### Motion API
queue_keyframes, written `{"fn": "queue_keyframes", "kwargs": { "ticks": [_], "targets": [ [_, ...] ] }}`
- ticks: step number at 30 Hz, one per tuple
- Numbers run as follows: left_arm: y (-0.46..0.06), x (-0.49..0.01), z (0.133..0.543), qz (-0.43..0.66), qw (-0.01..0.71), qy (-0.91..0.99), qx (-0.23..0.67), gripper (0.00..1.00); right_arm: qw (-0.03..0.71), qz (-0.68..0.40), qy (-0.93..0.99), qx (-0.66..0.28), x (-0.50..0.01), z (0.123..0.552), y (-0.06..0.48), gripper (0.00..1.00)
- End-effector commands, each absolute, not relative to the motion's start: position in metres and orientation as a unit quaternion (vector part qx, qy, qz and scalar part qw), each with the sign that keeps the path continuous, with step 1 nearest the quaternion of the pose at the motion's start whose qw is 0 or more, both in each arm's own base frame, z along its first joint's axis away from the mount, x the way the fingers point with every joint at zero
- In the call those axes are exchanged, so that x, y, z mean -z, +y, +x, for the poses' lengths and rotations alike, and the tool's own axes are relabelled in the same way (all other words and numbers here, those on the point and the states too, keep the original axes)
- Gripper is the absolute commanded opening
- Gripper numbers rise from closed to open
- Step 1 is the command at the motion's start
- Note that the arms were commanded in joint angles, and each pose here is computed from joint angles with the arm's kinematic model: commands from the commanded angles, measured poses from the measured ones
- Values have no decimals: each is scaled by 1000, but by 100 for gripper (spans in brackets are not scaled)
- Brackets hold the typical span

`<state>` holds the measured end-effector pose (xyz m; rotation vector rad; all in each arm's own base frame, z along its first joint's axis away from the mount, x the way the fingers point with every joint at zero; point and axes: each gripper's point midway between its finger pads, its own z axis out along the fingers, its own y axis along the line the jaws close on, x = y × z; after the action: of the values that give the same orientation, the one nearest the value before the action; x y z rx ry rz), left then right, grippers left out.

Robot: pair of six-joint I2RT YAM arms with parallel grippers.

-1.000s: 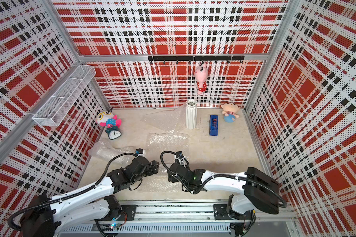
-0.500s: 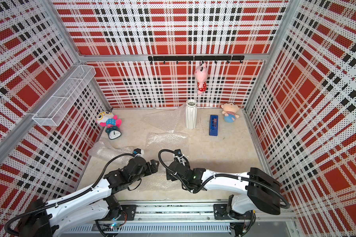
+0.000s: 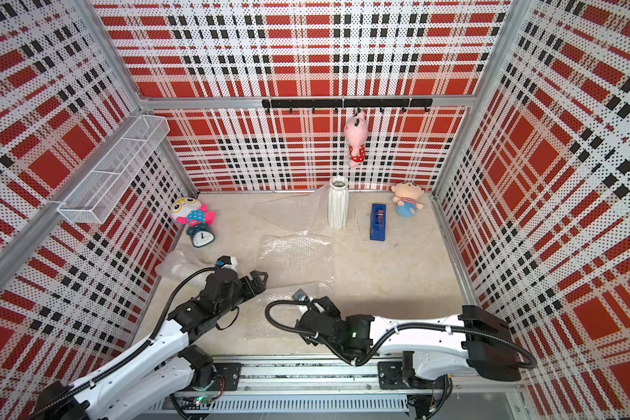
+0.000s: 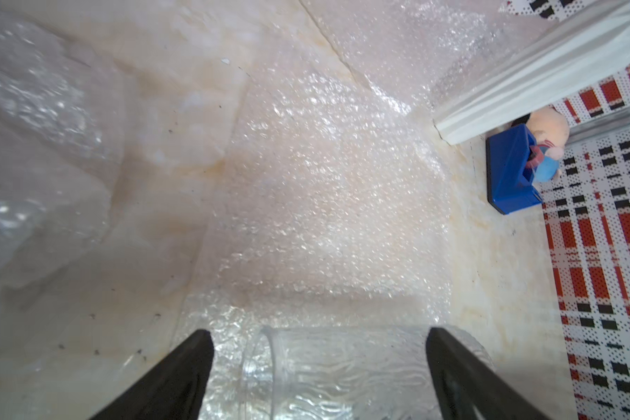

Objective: Wrap vases in bubble wrap
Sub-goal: Wrap the vase in bubble wrap.

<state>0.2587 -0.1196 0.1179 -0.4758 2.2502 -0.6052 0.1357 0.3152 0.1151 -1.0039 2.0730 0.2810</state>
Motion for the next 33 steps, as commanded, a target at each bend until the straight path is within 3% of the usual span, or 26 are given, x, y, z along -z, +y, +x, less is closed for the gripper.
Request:
{"fn": "queue_keyframes", "kwargs": {
  "ticks": [1,8,21,25,27,28,33],
  "targets": [
    [-115,-119,263,-182,375,876,242,94,366,-491,786,-89,-90,113,330,73],
    [-93,-126,271,-214,398,860,238,95,313,-558,767,-50,-48,95,341,67],
    [-88,-119,274,-221,392,862,233,95,300,-576,759,48,-16,111,331,51],
    [-88,-117,274,-222,390,863,233,95,300,-581,752,78,-11,116,329,39],
    [-88,-114,274,-222,387,865,230,95,306,-584,747,85,-12,118,330,15],
    [-87,-111,274,-224,385,866,227,95,314,-586,742,86,-15,117,331,9],
    [-98,-96,271,-214,371,878,212,95,361,-573,732,78,-37,123,339,0]
  ]
}}
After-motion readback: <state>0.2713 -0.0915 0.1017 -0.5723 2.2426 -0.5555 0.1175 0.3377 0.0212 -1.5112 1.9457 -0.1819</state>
